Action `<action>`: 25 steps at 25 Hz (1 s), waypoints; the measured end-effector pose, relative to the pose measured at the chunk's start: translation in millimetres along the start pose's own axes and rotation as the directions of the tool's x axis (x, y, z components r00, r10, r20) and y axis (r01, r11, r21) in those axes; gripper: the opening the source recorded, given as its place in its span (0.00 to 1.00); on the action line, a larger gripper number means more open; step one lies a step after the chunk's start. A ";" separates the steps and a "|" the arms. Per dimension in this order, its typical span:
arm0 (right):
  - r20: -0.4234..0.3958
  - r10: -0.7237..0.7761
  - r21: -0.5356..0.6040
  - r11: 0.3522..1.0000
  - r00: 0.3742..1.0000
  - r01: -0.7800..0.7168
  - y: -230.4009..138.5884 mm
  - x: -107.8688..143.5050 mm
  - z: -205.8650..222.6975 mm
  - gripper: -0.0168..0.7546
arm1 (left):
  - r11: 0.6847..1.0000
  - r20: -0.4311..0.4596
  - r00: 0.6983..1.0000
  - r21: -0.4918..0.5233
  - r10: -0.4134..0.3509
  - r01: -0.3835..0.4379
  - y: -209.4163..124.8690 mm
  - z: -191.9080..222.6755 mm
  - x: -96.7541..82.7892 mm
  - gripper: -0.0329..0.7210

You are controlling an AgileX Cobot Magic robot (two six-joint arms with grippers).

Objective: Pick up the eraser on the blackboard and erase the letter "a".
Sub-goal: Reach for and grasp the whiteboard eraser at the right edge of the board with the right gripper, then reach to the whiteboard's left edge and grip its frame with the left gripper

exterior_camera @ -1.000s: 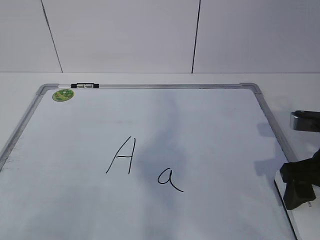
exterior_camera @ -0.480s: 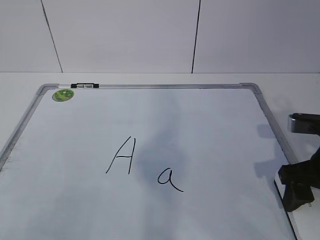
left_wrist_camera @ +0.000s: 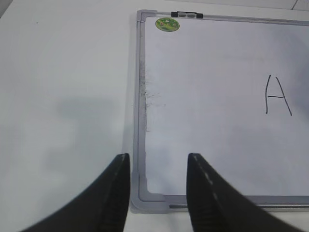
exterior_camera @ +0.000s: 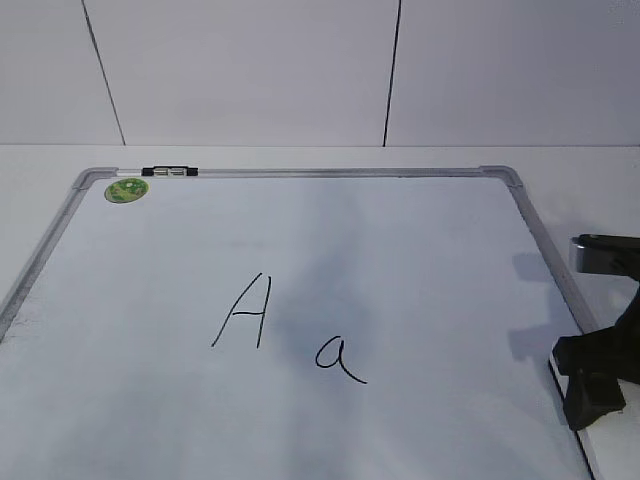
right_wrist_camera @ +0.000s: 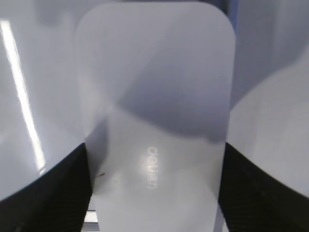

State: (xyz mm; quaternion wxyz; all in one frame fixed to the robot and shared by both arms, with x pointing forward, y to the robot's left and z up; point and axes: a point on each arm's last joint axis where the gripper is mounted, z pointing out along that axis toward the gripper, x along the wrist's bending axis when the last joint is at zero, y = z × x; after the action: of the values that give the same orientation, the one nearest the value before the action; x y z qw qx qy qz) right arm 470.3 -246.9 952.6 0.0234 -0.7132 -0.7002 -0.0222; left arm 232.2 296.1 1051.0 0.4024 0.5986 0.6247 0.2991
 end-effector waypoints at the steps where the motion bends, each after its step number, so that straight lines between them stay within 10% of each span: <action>1: 0.000 0.000 0.000 1.000 1.000 0.000 0.0 0.0 0.0 0.79 | 1.000 0.000 1.000 0.000 0.000 0.000 0.0 0.0 0.0 0.44; 25: 0.001 -0.004 0.006 1.000 1.000 0.004 -0.5 -0.1 0.0 0.75 | 1.000 0.000 1.000 0.000 0.000 0.000 0.0 0.0 0.0 0.44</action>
State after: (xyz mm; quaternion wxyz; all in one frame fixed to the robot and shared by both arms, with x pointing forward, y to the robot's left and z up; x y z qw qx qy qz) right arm 469.8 -247.0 952.6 0.0251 -0.7118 -0.7016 -0.0200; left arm 232.2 296.1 1051.0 0.4024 0.5986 0.6247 0.2991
